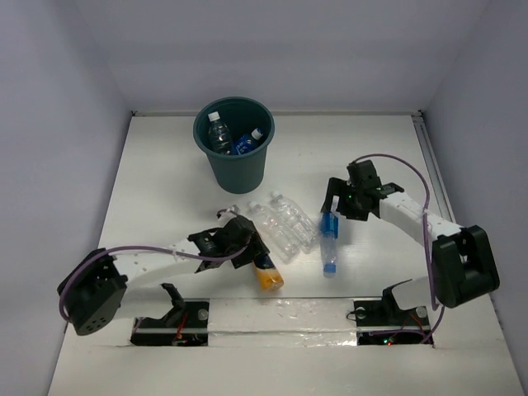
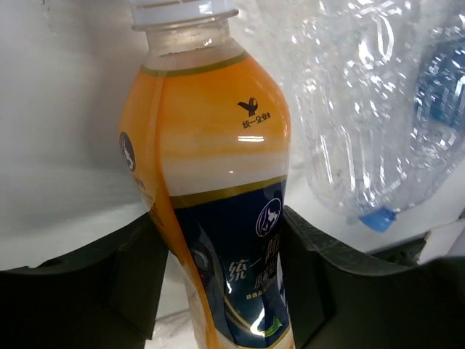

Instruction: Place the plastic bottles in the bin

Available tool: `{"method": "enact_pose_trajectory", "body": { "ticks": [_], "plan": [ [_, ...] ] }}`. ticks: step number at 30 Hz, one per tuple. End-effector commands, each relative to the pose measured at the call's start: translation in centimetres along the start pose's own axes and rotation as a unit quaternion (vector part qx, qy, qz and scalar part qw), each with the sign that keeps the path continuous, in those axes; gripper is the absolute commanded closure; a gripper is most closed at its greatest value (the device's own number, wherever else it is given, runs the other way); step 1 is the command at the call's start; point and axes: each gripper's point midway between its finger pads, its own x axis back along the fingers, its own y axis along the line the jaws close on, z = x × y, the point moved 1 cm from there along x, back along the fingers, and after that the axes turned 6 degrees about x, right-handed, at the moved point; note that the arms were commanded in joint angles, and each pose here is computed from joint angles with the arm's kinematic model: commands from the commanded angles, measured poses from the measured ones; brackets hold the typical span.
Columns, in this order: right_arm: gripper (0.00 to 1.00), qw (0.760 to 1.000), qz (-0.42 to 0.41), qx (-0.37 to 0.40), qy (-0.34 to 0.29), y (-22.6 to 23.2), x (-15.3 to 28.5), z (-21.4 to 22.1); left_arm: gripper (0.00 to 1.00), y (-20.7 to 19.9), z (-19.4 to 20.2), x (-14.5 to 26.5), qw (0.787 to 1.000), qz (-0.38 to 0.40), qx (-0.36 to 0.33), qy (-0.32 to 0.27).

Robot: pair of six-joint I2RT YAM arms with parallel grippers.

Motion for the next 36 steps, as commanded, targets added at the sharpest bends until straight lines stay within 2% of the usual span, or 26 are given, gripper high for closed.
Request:
{"method": "enact_pose_trajectory", "body": {
  "ticks": [1, 3, 6, 7, 9, 10, 12, 13, 14, 15, 16, 18, 19, 20, 21, 22, 24, 25, 26, 28, 33, 36],
  "plan": [
    [0.06, 0.999, -0.033, 0.019, -0.011, 1.8, -0.5, -1.8, 0.5, 0.2, -0.4, 1.9, 1.0, 0.006, -0.016, -0.014],
    [0.11, 0.999, -0.022, 0.022, 0.008, 1.4, -1.6, -1.4, 0.54, -0.2, -0.8, 3.5, 0.999, 0.015, -0.032, -0.017],
    [0.19, 0.999, -0.013, 0.021, 0.023, 1.1, -2.6, -1.0, 0.58, -3.7, -2.3, 7.3, 0.996, 0.073, -0.041, -0.039],
    [0.23, 0.999, -0.012, 0.018, 0.024, 1.1, -2.8, -0.9, 0.59, -6.3, -3.5, 9.6, 0.991, 0.108, -0.049, -0.06],
    [0.32, 0.999, -0.01, 0.015, 0.029, 0.9, -3.1, -0.6, 0.59, -8.1, -5.8, 12.2, 0.986, 0.118, -0.058, -0.104],
    [0.42, 1.0, -0.003, 0.01, 0.021, 0.7, -3.0, -0.9, 0.59, -10.8, -8.1, 15.0, 0.977, 0.147, -0.07, -0.14],
    [0.48, 1.0, 0.007, 0.007, 0.008, 0.4, -2.6, -1.1, 0.59, -12.5, -10.7, 16.0, 0.972, 0.135, -0.093, -0.17],
    [0.5, 1.0, 0.019, 0.007, -0.001, 0.1, -2.4, -1.5, 0.59, -15.1, -12.7, 18.6, 0.962, 0.163, -0.095, -0.197],
    [0.57, 1.0, 0.023, 0.007, -0.005, 0.0, -2.0, -1.7, 0.6, -15.8, -15.1, 18.4, 0.957, 0.149, -0.113, -0.221],
    [0.6, 1.0, 0.023, 0.007, -0.009, 0.0, -1.7, -1.8, 0.6, -16.8, -16.5, 19.0, 0.952, 0.152, -0.12, -0.236],
    [0.62, 0.999, 0.035, 0.007, -0.017, -0.4, -1.4, -2.0, 0.6, -19.1, -18.4, 21.7, 0.939, 0.178, -0.122, -0.266],
    [0.65, 0.999, 0.033, 0.006, -0.034, -0.3, -0.3, -2.6, 0.6, -20.1, -22.7, 21.8, 0.93, 0.147, -0.133, -0.31],
    [0.66, 0.999, 0.034, 0.005, -0.041, -0.3, 0.1, -2.8, 0.6, -21.9, -24.7, 24.4, 0.916, 0.165, -0.129, -0.342],
    [0.68, 0.998, 0.031, 0.003, -0.047, -0.2, 0.7, -3.0, 0.6, -22.6, -26.6, 23.4, 0.915, 0.15, -0.13, -0.351],
    [0.69, 0.998, 0.023, 0.001, -0.066, 0.2, 2.0, -3.6, 0.6, -23.3, -29.4, 24.0, 0.906, 0.137, -0.126, -0.381],
    [0.69, 0.997, 0.018, 0.001, -0.077, 0.4, 2.8, -4.0, 0.6, -23.6, -30.3, 25.8, 0.897, 0.145, -0.122, -0.4],
    [0.69, 0.994, -0.004, -0.001, -0.114, 1.3, 5.3, -5.1, 0.6, -24.2, -33.0, 24.3, 0.895, 0.122, -0.118, -0.413],
    [0.69, 0.992, -0.02, -0.002, -0.123, 1.8, 6.2, -5.3, 0.6, -24.7, -34.5, 25.8, 0.882, 0.117, -0.119, -0.441],
    [0.69, 0.99, -0.031, -0.004, -0.137, 2.3, 7.4, -5.9, 0.6, -24.6, -35.9, 24.2, 0.881, 0.088, -0.117, -0.449],
    [0.69, 0.983, -0.057, -0.009, -0.176, 3.1, 10.2, -6.7, 0.6, -24.9, -37.6, 24.3, 0.87, 0.068, -0.122, -0.472],
    [0.67, 0.961, -0.14, -0.018, -0.236, 6.3, 16.3, -9.2, 0.58, -24.0, -40.5, 19.1, 0.861, -0.005, -0.134, -0.49],
    [0.67, 0.947, -0.189, -0.022, -0.26, 8.5, 19.1, -11.1, 0.43, -23.2, -40.7, 16.5, 0.863, -0.024, -0.148, -0.483]
  ]
}}
